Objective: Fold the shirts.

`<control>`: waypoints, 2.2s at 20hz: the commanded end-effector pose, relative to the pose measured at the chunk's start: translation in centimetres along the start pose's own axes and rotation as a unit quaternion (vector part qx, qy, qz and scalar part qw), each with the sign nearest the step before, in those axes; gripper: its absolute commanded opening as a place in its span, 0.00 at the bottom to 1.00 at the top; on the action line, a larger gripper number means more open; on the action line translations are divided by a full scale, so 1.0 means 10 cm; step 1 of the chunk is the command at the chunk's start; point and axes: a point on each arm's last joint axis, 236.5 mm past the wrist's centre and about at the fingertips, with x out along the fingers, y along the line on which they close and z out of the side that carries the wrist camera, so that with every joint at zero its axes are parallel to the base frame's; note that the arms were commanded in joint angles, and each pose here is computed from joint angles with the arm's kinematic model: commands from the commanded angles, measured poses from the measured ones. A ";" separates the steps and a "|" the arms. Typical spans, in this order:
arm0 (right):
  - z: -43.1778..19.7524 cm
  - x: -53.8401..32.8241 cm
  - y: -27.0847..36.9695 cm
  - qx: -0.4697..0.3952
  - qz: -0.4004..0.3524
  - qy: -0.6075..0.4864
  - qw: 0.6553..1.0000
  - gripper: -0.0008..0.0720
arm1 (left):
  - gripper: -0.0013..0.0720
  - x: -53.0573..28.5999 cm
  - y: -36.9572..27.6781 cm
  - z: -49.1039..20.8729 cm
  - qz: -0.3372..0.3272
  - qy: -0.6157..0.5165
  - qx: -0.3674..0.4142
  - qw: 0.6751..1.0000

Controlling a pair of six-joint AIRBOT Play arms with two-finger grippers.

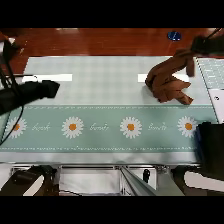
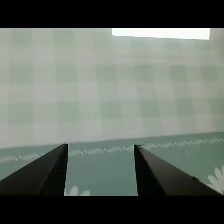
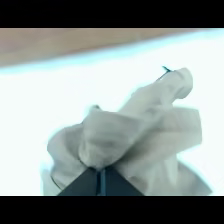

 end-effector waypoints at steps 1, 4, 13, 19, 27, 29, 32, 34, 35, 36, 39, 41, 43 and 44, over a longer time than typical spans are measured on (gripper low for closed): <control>0.69 -1.19 0.62 -0.044 0.063 -0.154 0.985 0.04 | 0.71 -0.04 -0.10 -0.52 -0.042 0.019 -0.042 0.998; 1.12 -2.28 1.10 -0.100 0.103 -0.270 0.952 0.04 | 0.71 0.02 -0.06 -0.62 -0.038 0.025 -0.046 0.998; 0.91 -3.43 2.09 -0.170 0.260 -0.294 0.904 0.04 | 0.71 0.02 -0.14 -0.40 -0.058 -0.018 -0.068 0.996; -0.14 -2.76 2.95 -0.222 0.378 -0.114 0.892 0.04 | 0.71 0.01 -0.13 -0.34 -0.057 -0.031 -0.067 0.996; -2.00 -1.57 3.32 -0.206 0.405 0.153 0.877 0.04 | 0.71 0.01 -0.13 -0.31 -0.057 -0.038 -0.068 0.995; -2.50 -1.20 3.13 -0.180 0.378 0.214 0.882 0.04 | 0.71 0.01 -0.13 -0.31 -0.057 -0.038 -0.068 0.995; -3.30 -0.71 2.79 -0.140 0.325 0.316 0.880 0.10 | 0.71 0.01 -0.13 -0.29 -0.057 -0.042 -0.068 0.995; -3.58 -0.50 2.66 -0.131 0.300 0.353 0.876 0.58 | 0.71 0.03 -0.13 -0.31 -0.057 -0.038 -0.069 0.995; -3.62 -0.43 2.63 -0.135 0.292 0.358 0.877 0.58 | 0.71 0.04 -0.15 -0.35 -0.061 -0.027 -0.072 0.995; -3.55 -0.35 2.57 -0.146 0.279 0.344 0.884 0.58 | 0.71 0.06 -0.20 -0.44 -0.068 -0.007 -0.074 0.995; -2.79 -0.27 2.19 -0.137 0.223 0.274 0.926 0.58 | 0.71 0.07 -0.36 -0.54 -0.095 0.024 -0.104 0.990; -2.09 -0.27 1.44 -0.097 0.130 0.189 0.968 0.58 | 0.71 0.06 -0.31 -0.66 -0.086 0.065 -0.126 0.986; -1.83 -0.42 0.38 -0.021 0.011 0.157 0.987 0.58 | 0.71 0.12 -0.16 -1.13 -0.063 0.173 -0.140 0.973; -1.92 -0.50 -0.03 0.029 -0.024 0.160 0.986 0.58 | 0.71 0.18 -0.12 -1.35 -0.062 0.217 -0.143 0.964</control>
